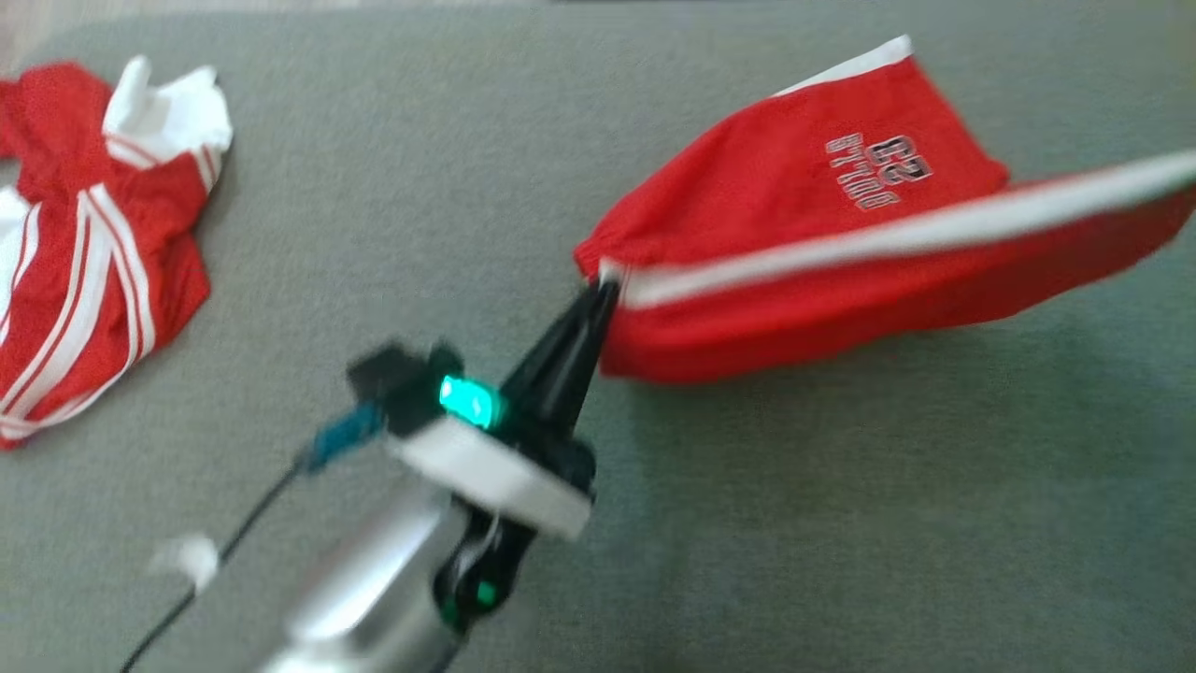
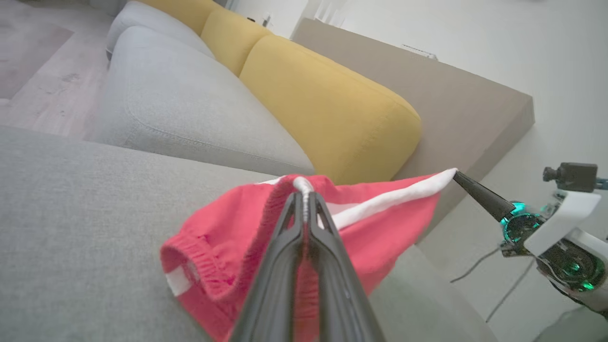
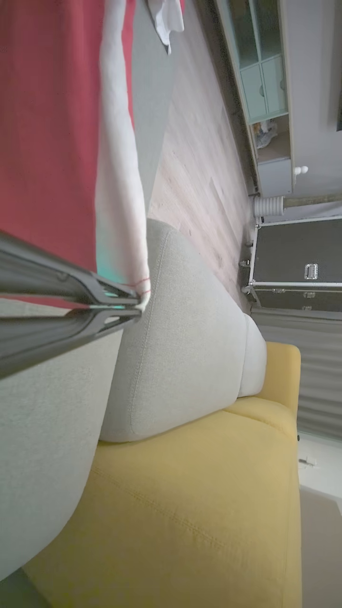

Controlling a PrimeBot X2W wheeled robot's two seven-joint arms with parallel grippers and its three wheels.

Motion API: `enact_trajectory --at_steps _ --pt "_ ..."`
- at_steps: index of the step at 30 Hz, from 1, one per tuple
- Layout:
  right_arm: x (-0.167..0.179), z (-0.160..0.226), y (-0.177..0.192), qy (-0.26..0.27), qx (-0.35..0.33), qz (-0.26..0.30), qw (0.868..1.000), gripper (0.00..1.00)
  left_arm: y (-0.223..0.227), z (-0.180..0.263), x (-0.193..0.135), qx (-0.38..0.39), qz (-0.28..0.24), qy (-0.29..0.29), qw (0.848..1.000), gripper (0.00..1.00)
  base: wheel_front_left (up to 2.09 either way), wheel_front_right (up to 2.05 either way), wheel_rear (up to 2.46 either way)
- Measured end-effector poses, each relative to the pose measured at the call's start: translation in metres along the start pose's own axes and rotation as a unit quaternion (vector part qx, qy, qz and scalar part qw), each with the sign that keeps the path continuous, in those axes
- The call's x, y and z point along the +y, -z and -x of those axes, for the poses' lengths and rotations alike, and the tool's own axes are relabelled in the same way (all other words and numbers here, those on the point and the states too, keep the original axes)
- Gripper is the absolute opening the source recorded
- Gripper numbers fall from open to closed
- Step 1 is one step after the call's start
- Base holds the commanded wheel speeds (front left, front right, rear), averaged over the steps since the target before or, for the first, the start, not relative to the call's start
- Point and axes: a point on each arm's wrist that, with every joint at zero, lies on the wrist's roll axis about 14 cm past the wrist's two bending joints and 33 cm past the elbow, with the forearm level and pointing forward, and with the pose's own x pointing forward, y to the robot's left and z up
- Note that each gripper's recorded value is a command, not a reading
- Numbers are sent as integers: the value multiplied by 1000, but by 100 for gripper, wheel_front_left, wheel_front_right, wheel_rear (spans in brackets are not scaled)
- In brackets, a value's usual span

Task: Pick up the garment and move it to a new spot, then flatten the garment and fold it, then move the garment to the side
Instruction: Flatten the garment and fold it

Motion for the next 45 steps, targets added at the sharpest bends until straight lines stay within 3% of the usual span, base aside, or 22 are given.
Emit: enact_trajectory --at_steps 11,21,22,23,24,25,26,27,33,35,40,45 --pt "25 -103 46 -85 89 17 992 0 -1 -39 71 37 13 -82 996 0 0 0 0" --pt "39 -158 81 -112 123 24 986 0 4 -37 127 45 1 -164 985 0 0 0 0" --pt "40 -162 83 -113 123 24 986 0 4 -36 129 43 1 -168 985 11 0 0 0" --pt "41 -165 84 -114 122 24 986 0 5 -35 132 44 1 -172 984 33 0 0 0" --pt "42 -168 85 -115 121 24 986 0 6 -33 134 44 1 -176 983 48 0 0 0" --pt "42 -170 85 -114 118 22 986 11 6 -32 136 43 0 -179 983 73 0 0 0" --pt "42 -172 84 -111 114 17 987 63 5 -31 137 41 -1 -181 983 100 0 0 0" --pt "42 -175 82 -104 104 4 989 100 1 -31 137 30 1 -182 983 100 0 0 0" --pt "49 -167 77 -96 90 -38 991 100 -18 -32 126 -1 -46 -174 984 100 0 0 0" --pt "48 -159 81 -85 95 -53 990 100 -31 -32 120 -18 -83 -174 981 100 0 0 0" --pt "35 -135 108 -37 136 -86 986 100 -66 -13 93 -81 -205 -189 957 100 0 0 0" --pt "43 -133 126 -18 171 -107 979 100 -55 31 77 -92 -243 -232 937 100 0 0 0"
